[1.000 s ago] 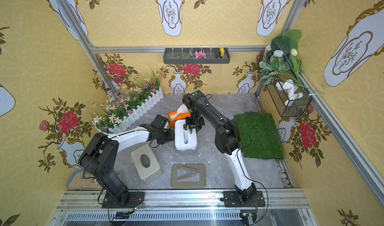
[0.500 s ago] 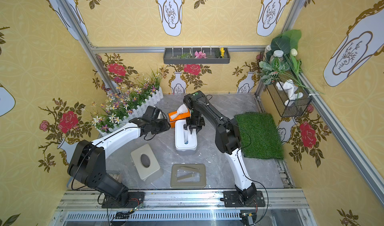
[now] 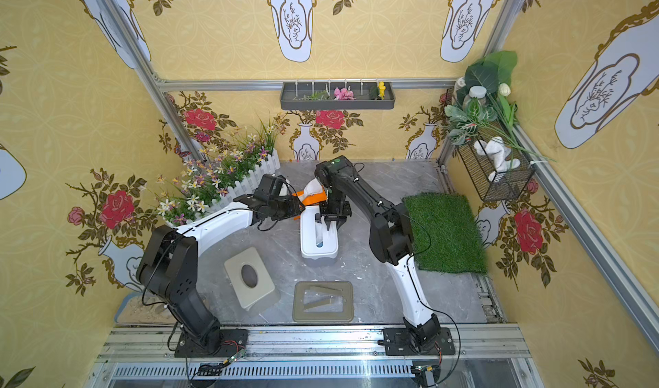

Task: Put the tissue paper into the tissue box
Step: Close the box lid on the tissue box.

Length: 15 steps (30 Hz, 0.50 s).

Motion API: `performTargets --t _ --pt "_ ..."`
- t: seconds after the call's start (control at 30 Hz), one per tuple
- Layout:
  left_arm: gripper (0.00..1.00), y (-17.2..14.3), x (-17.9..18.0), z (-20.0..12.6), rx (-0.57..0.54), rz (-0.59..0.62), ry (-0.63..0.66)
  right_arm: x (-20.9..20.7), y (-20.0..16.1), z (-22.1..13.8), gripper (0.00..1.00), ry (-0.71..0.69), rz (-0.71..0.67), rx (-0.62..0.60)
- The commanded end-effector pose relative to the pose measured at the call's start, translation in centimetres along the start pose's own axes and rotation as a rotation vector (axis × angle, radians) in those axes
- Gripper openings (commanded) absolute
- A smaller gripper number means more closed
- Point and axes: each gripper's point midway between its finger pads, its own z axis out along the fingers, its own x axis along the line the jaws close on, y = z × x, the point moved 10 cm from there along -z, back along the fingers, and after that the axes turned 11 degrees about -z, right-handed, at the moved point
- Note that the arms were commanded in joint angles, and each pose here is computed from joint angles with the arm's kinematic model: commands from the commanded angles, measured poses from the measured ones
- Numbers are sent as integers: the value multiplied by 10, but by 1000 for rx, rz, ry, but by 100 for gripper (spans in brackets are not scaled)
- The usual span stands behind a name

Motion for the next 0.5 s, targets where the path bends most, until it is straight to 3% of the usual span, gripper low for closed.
performTargets --t 0.0,0.47 --pt "54 -3 1 10 22 29 -10 0 -1 2 16 -7 -1 22" --pt "53 -22 14 10 52 12 20 4 -3 10 16 -7 -12 22"
